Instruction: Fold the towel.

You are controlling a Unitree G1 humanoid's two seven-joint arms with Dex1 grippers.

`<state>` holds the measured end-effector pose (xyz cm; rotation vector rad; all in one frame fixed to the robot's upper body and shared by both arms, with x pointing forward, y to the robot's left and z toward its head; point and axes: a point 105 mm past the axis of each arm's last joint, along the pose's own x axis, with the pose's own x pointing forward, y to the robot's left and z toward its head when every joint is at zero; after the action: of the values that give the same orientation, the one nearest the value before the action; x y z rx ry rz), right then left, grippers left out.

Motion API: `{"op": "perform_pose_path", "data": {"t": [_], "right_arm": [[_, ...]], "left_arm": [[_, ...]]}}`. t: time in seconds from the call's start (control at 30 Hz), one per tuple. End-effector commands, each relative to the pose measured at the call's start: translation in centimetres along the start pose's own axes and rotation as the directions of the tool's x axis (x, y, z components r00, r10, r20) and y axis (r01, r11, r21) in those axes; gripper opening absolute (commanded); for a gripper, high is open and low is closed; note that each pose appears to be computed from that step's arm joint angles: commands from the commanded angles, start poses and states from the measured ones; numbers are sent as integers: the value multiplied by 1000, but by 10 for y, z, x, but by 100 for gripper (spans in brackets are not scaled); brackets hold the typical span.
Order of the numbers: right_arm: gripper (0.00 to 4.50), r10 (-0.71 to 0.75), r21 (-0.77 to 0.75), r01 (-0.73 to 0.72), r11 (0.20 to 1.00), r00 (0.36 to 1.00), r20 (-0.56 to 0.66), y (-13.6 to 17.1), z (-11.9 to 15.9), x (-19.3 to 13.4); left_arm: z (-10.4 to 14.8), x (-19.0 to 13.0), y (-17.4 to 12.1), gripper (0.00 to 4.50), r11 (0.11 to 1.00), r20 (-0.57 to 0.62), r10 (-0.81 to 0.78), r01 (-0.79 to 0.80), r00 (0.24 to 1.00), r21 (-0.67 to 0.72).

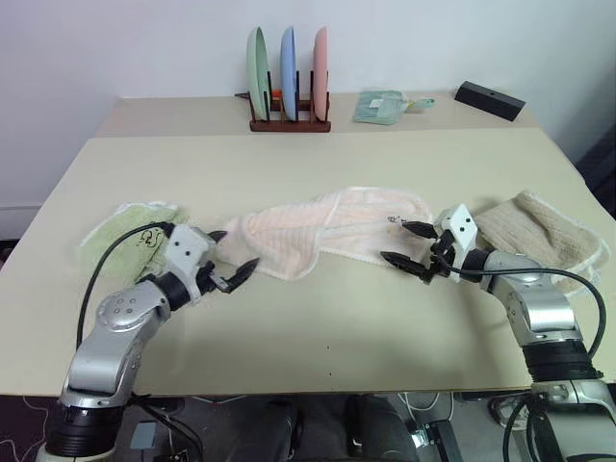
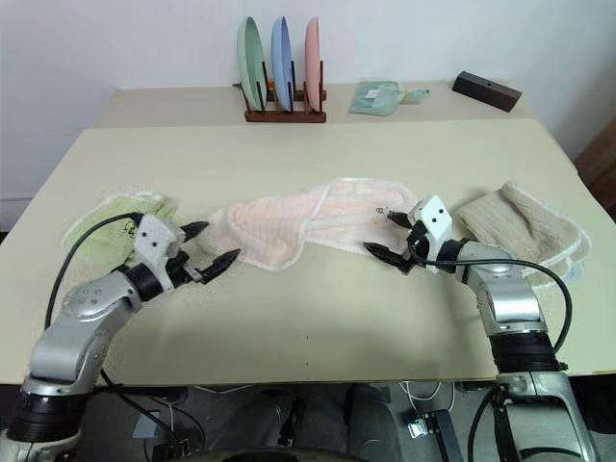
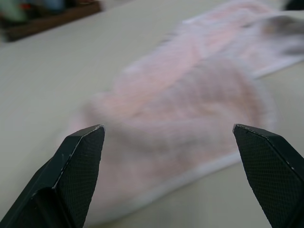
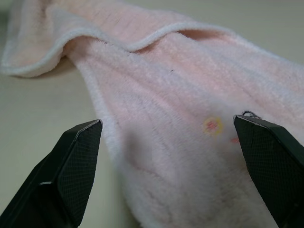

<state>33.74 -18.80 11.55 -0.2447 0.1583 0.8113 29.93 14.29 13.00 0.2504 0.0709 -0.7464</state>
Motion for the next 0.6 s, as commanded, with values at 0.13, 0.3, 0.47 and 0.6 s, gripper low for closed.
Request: {"op": "perform_pose_path", "data": {"t": [0.13,0.3,0.47,0.6], "right_arm": [[450,-20,-36,21,999,999,41,7,17,-4],[450,-29,-27,30,999,999,33,13,10,-7],[450,-45,-27,46,999,998,40,13,10,-7],[450,-53,-30,54,998,998,42,13,10,-7]], "left_arm": [[2,38,-31,441,976,-99,-164,176,981,126],[-7,68,-48,441,952,-192,-212,247,958,181],[-19,85,-54,441,970,-280,-185,220,942,101],[-26,85,-64,389,978,-325,-200,206,924,-15]]}}
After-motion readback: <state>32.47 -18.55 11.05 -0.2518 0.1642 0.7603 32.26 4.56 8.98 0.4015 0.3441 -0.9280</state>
